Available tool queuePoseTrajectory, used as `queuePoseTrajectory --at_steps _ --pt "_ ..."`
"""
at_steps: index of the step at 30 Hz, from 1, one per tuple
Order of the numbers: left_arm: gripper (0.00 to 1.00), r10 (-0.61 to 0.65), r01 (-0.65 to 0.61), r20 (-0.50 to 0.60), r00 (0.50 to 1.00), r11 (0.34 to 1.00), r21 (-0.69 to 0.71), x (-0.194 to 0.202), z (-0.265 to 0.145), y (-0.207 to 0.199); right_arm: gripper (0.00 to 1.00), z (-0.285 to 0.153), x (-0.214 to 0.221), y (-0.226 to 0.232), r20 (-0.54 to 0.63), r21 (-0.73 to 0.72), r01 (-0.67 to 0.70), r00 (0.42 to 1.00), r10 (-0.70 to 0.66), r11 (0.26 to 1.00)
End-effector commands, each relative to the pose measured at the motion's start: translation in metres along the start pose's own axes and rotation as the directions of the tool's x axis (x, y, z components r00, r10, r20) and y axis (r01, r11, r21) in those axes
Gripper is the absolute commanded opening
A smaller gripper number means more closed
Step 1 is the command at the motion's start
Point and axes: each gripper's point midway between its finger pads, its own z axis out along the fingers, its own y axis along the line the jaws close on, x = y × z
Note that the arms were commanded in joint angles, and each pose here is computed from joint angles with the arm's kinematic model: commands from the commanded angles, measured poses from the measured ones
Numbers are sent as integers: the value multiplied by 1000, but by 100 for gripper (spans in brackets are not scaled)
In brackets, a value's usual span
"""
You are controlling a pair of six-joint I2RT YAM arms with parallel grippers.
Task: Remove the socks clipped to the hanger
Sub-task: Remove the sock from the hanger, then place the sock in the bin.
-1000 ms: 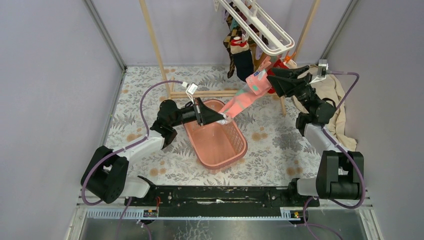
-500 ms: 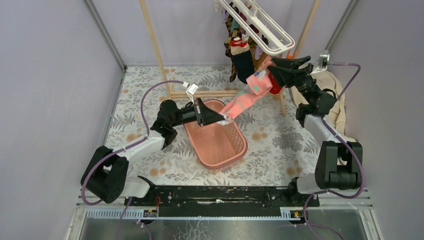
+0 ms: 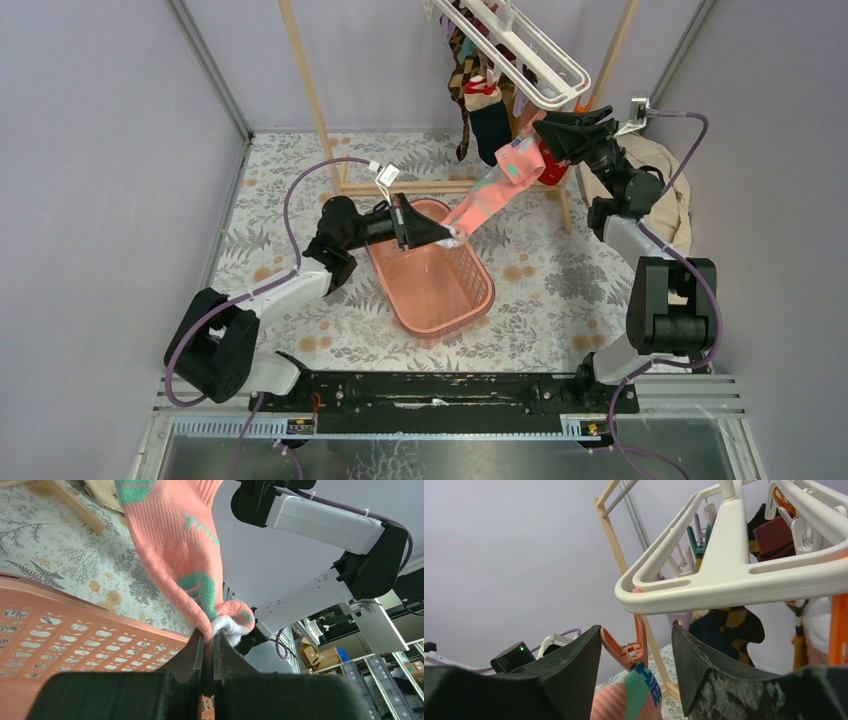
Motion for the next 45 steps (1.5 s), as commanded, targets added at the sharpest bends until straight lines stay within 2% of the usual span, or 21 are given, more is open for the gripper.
queuePoseTrajectory --at_steps 1,7,12,13,15,17,19,20,24,27,34,39,45 --pt "0 41 -40 -6 999 999 31 -5 5 -6 56 13 -24 32 63 -126 105 993 -98 986" --pt "0 36 -35 -11 999 999 26 -2 5 -3 21 14 -21 33 53 -135 101 994 -94 986" --pt "0 43 -43 -6 999 999 13 -1 0 -5 9 10 -17 31 48 -123 92 995 -87 988" --pt "0 46 -46 -4 999 999 9 -1 -1 -6 10 10 -16 31 45 -122 89 995 -84 988" --pt "0 54 -54 4 999 999 3 -2 -5 -11 21 9 -15 31 40 -121 77 997 -73 990" --pt "0 69 -69 21 997 998 3 -6 -10 -20 29 9 -12 31 26 -126 62 998 -59 990" --pt "0 87 -88 37 995 996 8 -11 -13 -31 49 7 -10 29 25 -113 47 999 -45 992" --pt "0 96 -97 46 994 995 10 -14 -16 -37 54 6 -8 27 20 -105 39 999 -37 994" --pt "0 136 -137 81 987 990 15 -26 -24 -59 72 -2 3 23 0 -69 -5 1000 5 998" --pt "0 168 -170 99 981 985 13 -36 -27 -74 80 -14 17 20 -22 -32 -51 999 50 998" --pt "0 237 -241 127 963 970 14 -62 -25 -98 87 -47 51 17 -71 98 -115 990 122 988" --pt "0 254 -263 146 956 964 42 -74 -26 -119 87 -62 67 16 -115 162 -118 984 138 980" --pt "0 328 -334 194 925 943 1 -93 -43 -154 88 -78 81 8 -150 271 -106 977 151 957"
